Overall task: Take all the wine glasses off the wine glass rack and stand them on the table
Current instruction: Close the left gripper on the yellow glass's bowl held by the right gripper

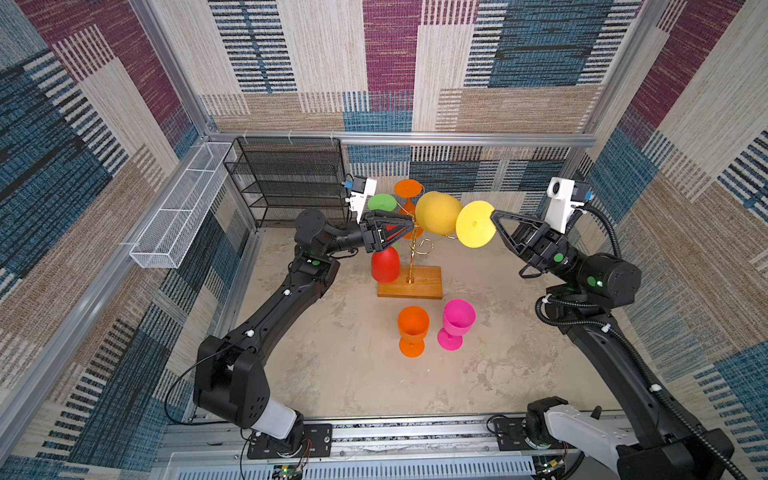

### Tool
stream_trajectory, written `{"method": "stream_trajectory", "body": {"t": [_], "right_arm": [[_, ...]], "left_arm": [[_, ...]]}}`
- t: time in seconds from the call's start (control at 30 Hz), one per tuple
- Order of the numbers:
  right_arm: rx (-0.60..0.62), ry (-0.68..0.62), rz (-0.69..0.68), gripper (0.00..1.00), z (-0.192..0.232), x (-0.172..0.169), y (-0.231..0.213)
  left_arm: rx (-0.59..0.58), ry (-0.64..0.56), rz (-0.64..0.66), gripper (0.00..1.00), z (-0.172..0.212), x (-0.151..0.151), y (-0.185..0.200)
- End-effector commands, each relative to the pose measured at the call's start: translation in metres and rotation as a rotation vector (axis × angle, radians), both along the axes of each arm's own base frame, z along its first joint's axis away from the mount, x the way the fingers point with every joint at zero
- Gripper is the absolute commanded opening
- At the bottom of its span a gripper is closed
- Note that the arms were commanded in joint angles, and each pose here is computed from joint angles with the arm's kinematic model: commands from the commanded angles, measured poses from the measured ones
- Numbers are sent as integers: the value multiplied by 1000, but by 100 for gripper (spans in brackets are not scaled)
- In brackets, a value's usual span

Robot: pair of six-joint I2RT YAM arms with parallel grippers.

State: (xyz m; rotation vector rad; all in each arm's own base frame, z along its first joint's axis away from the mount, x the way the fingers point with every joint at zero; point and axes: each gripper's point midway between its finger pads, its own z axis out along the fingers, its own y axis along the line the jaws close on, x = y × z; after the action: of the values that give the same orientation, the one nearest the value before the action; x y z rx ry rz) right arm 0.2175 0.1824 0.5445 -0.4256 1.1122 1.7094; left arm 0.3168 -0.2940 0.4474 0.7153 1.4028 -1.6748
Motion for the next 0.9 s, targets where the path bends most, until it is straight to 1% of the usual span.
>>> {"method": "stream_trajectory", "body": {"t": [0.0, 0.17, 0.3, 0.47, 0.53, 0.6, 0.73, 0.87], "right_arm": [[26, -20, 53, 0, 2, -10, -1], [72, 0, 108, 0, -5, -7, -2], [105, 4, 140, 0, -7, -8, -4], [130, -1, 140, 0, -6, -6, -6], [140, -9, 145, 0, -5, -7, -7], [150, -4, 150, 0, -6, -4, -7], [177, 29, 175, 0, -11, 7, -8], [210, 55, 200, 0, -17, 16, -12]], "left_arm": [[-47, -35, -32, 65, 14, -6, 1], [-112, -24, -94, 65, 26, -10, 2], [-141, -10, -136, 65, 30, -13, 2], [-127, -19, -167, 61, 32, -21, 1], [-120, -29, -183, 58, 34, -27, 1], [-114, -39, -196, 54, 36, -32, 0], [-109, -48, -209, 52, 38, -39, 1], [-106, -53, -213, 43, 38, -42, 2]]}}
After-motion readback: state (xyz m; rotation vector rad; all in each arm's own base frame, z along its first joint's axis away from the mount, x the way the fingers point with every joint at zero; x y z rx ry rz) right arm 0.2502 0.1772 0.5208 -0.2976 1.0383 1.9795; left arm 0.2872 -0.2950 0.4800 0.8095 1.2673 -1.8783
